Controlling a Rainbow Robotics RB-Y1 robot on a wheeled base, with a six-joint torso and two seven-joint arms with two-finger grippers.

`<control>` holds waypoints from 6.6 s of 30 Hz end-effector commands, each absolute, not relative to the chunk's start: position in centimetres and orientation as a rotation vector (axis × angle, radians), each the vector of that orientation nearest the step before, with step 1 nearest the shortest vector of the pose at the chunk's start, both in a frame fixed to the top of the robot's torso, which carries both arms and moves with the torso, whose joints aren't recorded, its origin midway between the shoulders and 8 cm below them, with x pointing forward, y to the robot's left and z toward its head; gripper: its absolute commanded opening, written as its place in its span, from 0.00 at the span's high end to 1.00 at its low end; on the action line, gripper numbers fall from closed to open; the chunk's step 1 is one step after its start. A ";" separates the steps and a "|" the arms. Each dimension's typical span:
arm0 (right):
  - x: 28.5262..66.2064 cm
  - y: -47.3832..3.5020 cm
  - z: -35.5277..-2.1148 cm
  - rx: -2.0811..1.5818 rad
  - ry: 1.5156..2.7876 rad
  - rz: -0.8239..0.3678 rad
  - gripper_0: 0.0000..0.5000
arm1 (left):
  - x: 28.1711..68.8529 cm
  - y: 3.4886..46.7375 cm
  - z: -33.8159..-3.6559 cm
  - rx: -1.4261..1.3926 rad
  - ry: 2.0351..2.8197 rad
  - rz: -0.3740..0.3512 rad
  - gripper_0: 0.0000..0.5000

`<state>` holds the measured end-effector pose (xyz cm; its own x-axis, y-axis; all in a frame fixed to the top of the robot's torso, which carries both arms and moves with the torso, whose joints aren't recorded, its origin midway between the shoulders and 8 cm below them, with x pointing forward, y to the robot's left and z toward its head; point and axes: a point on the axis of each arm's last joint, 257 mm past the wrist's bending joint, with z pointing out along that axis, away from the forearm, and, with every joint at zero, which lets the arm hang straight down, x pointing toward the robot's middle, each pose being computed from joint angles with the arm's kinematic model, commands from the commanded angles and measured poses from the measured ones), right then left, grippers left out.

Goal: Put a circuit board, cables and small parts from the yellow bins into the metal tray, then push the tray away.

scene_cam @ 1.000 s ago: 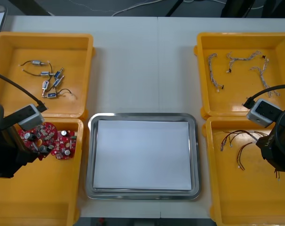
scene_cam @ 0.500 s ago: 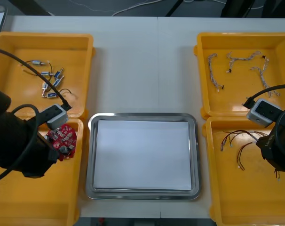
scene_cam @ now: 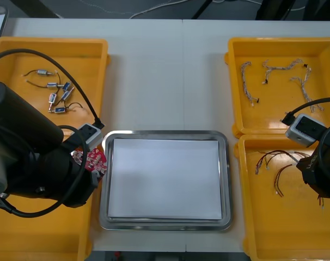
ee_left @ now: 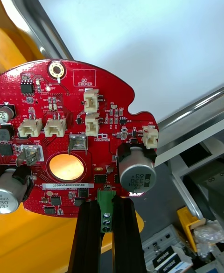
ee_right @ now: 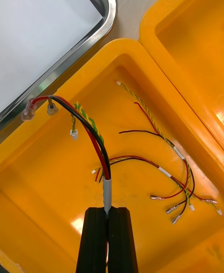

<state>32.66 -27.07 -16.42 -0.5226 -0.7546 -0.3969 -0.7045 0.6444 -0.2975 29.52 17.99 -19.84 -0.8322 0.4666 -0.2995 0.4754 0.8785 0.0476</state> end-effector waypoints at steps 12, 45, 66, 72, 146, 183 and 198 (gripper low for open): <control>32.9 -27.3 -15.5 -1.135 2.356 -0.183 1.00 | 28.7 12.6 -20.8 0.468 2.739 -0.062 1.00; 32.9 -27.3 -15.5 -1.135 2.356 -0.183 1.00 | 29.9 7.5 -27.4 0.462 2.658 -0.059 1.00; 32.9 -27.3 -15.5 -1.135 2.356 -0.183 1.00 | 29.7 8.0 -31.1 0.458 2.689 0.006 1.00; 32.9 -27.3 -15.5 -1.135 2.356 -0.183 1.00 | 30.0 7.9 -31.8 0.445 2.689 0.019 1.00; 31.9 -27.0 -16.5 -1.208 2.387 -0.160 1.00 | 37.9 9.9 -17.0 0.220 2.599 -0.175 0.00; 33.0 -10.0 -22.1 -1.836 2.086 -0.218 1.00 | 48.0 29.6 -9.3 0.240 2.674 -0.151 0.00; 32.6 -3.7 -26.5 -1.878 2.011 -0.189 1.00 | 50.4 34.9 -10.2 0.518 2.581 0.109 0.00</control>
<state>32.85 -5.93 -26.79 -0.0809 -0.9839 -0.1592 -0.9341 0.1305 -0.3322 50.06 32.56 -10.74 -0.8621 0.1976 -0.4666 0.2076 0.9777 0.0305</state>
